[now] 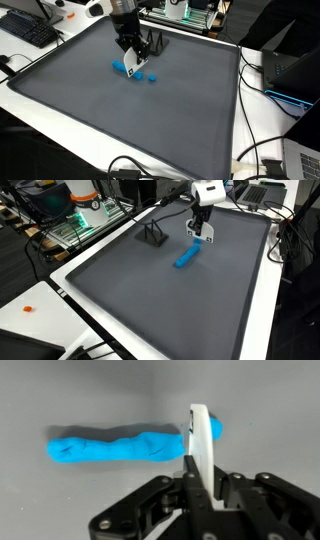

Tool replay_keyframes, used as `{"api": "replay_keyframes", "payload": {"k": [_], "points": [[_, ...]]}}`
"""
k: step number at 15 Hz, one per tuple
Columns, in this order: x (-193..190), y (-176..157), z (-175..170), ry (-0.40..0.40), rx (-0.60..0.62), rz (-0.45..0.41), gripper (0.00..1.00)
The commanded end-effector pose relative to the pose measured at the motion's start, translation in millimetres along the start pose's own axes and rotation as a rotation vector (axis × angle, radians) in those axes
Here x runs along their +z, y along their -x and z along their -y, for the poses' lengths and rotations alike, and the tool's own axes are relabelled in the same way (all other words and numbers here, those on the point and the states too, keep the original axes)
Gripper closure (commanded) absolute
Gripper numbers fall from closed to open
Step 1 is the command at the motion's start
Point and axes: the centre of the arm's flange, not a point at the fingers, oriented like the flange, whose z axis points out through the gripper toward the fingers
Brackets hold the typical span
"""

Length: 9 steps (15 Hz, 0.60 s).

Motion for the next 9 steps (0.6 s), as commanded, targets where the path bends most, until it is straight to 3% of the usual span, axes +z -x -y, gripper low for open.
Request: {"api": "replay_keyframes", "payload": {"k": [1,9], "points": [[-0.5,-4.1,-8.1,0.069,-0.011,-0.001,0.98],[17.8,-7.7,-10.6,0.118,-0.030,0.022,0.98]]}}
